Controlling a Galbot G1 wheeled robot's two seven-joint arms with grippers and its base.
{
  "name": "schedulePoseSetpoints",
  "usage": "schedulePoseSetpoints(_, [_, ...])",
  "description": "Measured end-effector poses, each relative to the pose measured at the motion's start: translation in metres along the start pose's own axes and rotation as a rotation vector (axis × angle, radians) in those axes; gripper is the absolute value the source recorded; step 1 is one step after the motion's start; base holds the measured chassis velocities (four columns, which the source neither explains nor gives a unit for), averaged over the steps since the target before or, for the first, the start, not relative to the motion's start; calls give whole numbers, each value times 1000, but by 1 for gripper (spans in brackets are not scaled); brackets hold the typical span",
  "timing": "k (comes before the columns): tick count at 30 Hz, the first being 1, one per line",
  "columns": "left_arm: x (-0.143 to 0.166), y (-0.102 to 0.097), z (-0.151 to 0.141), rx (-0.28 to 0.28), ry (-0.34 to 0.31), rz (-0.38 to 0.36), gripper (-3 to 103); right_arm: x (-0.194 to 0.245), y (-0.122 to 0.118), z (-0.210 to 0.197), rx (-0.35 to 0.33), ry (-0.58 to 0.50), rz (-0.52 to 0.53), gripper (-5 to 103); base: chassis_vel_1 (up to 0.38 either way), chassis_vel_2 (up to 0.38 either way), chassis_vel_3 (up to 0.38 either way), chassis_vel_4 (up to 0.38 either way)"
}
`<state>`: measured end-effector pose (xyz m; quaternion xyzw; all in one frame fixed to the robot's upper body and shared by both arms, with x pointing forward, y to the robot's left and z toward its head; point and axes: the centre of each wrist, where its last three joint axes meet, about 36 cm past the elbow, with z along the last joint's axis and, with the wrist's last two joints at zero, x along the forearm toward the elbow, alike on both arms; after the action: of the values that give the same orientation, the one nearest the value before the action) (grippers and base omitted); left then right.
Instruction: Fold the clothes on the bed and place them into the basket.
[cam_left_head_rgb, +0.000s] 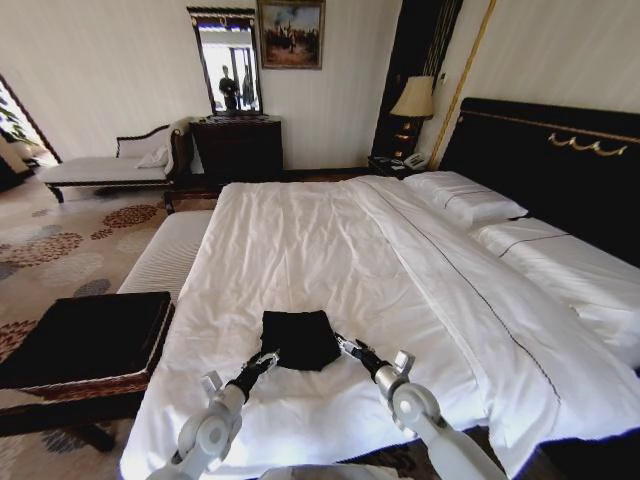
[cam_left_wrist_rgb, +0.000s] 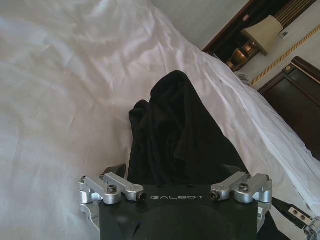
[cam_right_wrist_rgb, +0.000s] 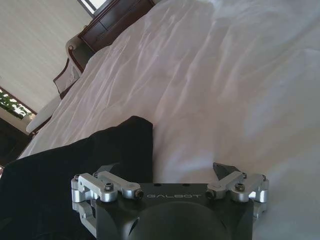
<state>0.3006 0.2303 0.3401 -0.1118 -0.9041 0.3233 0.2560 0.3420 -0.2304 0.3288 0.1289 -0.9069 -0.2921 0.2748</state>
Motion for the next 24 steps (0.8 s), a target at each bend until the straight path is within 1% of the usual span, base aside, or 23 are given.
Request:
schedulePoseSetpoints(3, [-4, -1, 2, 5, 3, 2, 100, -3, 3, 3, -14, 10, -8, 100, 0, 0, 0, 0])
schedulePoseSetpoints(6, [-11, -4, 7, 12, 7, 11, 100, -8, 9, 7, -45, 19, -26, 100, 0, 0, 0, 0])
schedulePoseSetpoints(8, [-11, -4, 7, 12, 7, 11, 100, -8, 10, 7, -49, 20, -28, 100, 0, 0, 0, 0])
schedulePoseSetpoints(12, [-21, -6, 9, 17, 3, 17, 100, -11, 14, 10, -82, 27, -41, 100, 0, 0, 0, 0])
schedulePoseSetpoints(15, [-23, -7, 9, 18, 1, 19, 100, -11, 15, 11, -87, 28, -42, 100, 0, 0, 0, 0])
schedulePoseSetpoints(18, [-33, -2, 6, 13, -8, 11, 100, -14, 20, 14, -103, 31, -52, 100, 0, 0, 0, 0])
schedulePoseSetpoints(24, [-41, 3, -5, 4, -27, 3, 100, -16, 21, 15, -109, 31, -54, 100, 0, 0, 0, 0])
